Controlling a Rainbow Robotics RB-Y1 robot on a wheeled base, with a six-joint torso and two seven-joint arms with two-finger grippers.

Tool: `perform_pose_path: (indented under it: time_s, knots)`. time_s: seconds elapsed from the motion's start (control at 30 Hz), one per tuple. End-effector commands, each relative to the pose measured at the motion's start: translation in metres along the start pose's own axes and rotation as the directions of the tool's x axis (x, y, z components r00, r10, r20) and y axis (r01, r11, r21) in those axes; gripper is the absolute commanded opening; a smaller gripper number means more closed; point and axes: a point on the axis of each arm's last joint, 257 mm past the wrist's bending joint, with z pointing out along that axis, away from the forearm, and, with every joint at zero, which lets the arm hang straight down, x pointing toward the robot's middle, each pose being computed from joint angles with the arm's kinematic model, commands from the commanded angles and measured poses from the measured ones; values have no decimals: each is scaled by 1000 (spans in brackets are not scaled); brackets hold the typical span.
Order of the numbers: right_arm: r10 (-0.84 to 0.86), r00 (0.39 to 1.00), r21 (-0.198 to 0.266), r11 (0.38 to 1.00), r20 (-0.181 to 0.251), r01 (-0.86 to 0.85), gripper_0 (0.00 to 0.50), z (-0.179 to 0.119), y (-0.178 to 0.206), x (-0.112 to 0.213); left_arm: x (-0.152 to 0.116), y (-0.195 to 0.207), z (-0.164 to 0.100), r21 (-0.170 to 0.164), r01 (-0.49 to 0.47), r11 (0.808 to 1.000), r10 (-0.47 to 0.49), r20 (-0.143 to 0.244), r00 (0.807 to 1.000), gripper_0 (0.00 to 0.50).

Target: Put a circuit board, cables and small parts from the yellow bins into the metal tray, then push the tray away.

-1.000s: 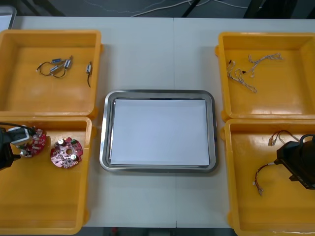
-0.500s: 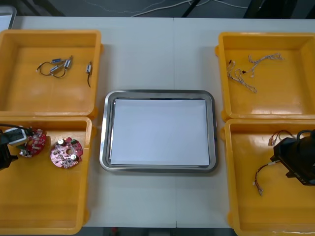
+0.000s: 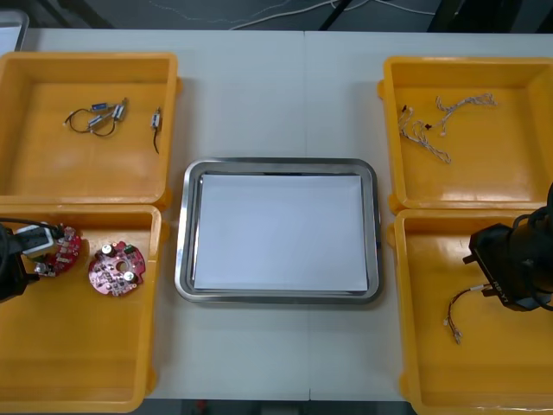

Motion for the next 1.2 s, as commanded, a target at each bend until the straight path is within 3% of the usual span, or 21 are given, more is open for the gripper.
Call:
perform_pose_path:
  time_s: [0.03, 0.27, 0.33, 0.4, 0.5, 0.63, 0.7, 0.8, 1.2]
  knots:
    - [70, 998, -25, 997, 1, -70, 500, -1, 18, 6, -19, 9, -1, -23, -173, 985, 174, 40, 984, 500]
    - [150, 989, -6, 989, -4, -150, 500, 5, 12, 7, -19, 9, 0, -25, -168, 985, 169, 44, 985, 500]
    - [156, 988, 2, 988, -2, -156, 500, 8, 10, 6, -17, 7, 1, -20, -164, 986, 165, 43, 985, 474]
    - [163, 987, 1, 987, 1, -163, 500, 12, 8, 5, -17, 6, 1, -16, -162, 987, 163, 44, 986, 412]
    - [168, 986, -4, 986, 5, -168, 500, 15, 4, 4, -16, 4, 1, -13, -161, 987, 162, 43, 986, 359]
    - [170, 985, -5, 985, 13, -170, 500, 20, -2, 1, -15, 2, 2, -8, -158, 987, 158, 44, 986, 202]
    - [172, 985, -6, 985, 19, -172, 500, 23, -5, 0, -14, 1, 2, -6, -158, 987, 158, 44, 986, 93]
    - [171, 985, -7, 985, 25, -171, 500, 27, -9, 0, -14, -1, 2, -2, -155, 988, 155, 46, 987, 3]
    - [165, 985, -3, 986, 40, -165, 500, 46, -18, -1, -12, -7, 3, 13, -146, 989, 145, 50, 988, 0]
